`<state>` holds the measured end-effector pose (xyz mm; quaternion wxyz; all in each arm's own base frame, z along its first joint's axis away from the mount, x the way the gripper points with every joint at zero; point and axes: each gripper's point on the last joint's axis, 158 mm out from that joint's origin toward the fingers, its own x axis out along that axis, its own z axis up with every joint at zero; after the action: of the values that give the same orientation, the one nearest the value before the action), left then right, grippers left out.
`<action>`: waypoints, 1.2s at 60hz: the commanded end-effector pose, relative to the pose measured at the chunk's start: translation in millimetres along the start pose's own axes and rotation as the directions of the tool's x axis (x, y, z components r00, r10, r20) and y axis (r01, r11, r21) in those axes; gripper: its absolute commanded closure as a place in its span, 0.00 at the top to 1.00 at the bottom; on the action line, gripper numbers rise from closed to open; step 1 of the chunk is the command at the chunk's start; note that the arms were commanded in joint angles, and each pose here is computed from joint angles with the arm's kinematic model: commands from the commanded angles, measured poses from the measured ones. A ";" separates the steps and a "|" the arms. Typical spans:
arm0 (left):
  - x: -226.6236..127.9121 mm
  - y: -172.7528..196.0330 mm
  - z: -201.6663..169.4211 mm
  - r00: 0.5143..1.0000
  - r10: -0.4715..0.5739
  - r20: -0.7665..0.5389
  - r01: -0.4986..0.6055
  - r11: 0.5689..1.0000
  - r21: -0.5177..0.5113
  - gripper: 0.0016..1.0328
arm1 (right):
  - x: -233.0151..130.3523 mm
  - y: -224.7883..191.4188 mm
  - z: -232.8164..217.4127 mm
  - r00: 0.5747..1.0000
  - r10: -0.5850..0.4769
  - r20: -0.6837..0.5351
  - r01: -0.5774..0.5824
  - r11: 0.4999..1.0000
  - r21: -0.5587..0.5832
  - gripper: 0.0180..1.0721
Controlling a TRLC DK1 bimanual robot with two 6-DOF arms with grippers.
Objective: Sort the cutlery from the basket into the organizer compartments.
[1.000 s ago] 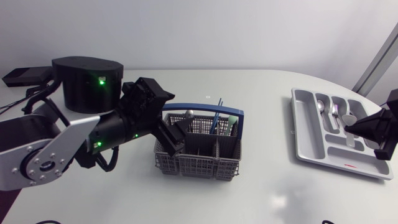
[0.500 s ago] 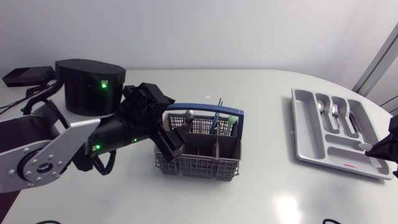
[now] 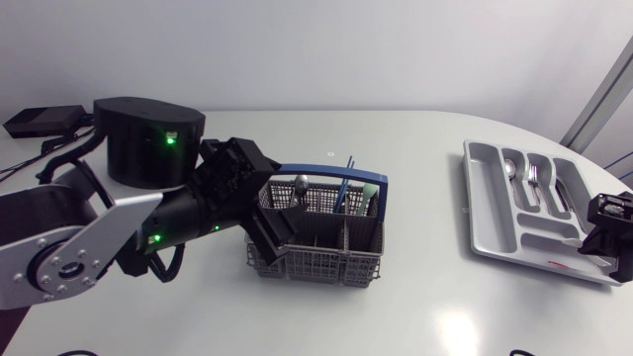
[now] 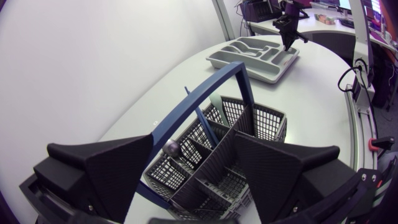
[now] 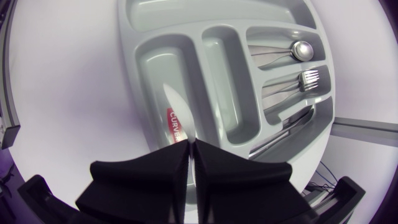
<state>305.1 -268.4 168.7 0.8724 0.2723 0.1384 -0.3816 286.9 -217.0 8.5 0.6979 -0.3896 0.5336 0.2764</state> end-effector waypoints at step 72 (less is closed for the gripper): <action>-41.7 10.0 -67.0 0.991 0.035 -0.131 -0.022 0.995 0.098 0.90 | -86.2 67.5 177.6 0.931 -0.074 0.358 0.092 0.995 -0.032 0.65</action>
<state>286.7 -212.8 147.6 0.8572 0.3274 0.1675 -0.3606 308.5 -61.3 98.7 0.7712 -0.4130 0.3734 0.3087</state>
